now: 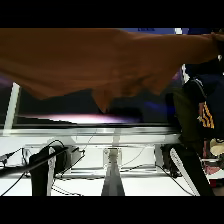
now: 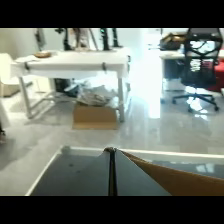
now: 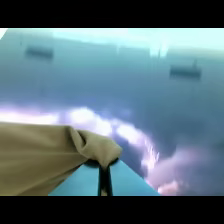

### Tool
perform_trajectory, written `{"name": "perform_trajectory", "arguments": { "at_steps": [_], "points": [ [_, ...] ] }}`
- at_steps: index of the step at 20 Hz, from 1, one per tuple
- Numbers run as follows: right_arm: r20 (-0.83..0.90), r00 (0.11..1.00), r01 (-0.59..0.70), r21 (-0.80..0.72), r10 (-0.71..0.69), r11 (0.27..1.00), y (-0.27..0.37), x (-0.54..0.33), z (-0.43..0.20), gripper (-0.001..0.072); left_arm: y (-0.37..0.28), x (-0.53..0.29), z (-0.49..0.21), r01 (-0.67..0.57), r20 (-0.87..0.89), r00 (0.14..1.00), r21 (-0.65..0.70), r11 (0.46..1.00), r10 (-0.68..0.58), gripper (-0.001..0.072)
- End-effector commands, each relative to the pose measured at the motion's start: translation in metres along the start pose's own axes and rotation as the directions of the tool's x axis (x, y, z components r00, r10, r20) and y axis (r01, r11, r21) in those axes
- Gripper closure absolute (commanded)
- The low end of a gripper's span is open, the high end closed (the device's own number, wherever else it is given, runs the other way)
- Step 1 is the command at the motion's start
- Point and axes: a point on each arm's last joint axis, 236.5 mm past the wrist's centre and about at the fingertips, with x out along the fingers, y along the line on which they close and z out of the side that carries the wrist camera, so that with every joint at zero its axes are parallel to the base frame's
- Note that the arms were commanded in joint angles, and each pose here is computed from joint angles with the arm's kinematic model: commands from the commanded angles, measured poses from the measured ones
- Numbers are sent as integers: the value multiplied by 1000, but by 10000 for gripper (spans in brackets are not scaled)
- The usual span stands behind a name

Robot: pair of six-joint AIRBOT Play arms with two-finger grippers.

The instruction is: Fold the clothes and pants, and hang the long-sleeved shirts on hangers.

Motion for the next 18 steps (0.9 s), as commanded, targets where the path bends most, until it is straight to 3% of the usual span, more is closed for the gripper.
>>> {"name": "perform_trajectory", "arguments": {
  "at_steps": [1,3,6,7,10,15,18],
  "points": [
    [151,988,13,-19,-10,1000,11,-52,25,697,-3,-13,-31,-5,-134,991,-44,999,-1,694],
    [122,993,8,-15,-6,1000,11,-45,19,698,-13,-7,-88,12,-330,942,-149,989,-62,694],
    [-37,999,-14,26,15,1000,1,13,-12,698,-39,5,-193,24,-562,797,-336,941,-221,694],
    [-107,994,-20,43,25,999,-4,40,-27,698,-49,11,-225,13,-597,752,-411,911,-280,694],
    [-264,964,-6,109,35,994,-28,144,-75,698,-80,33,-315,-92,-612,655,-648,756,-444,694],
    [-336,924,-31,410,183,912,-21,279,-157,696,-115,55,-423,-187,-664,525,-700,690,-532,693],
    [-305,932,-8,520,194,854,-23,314,-176,697,-125,85,-446,-227,-632,575,-733,641,-520,693]
  ]
}}
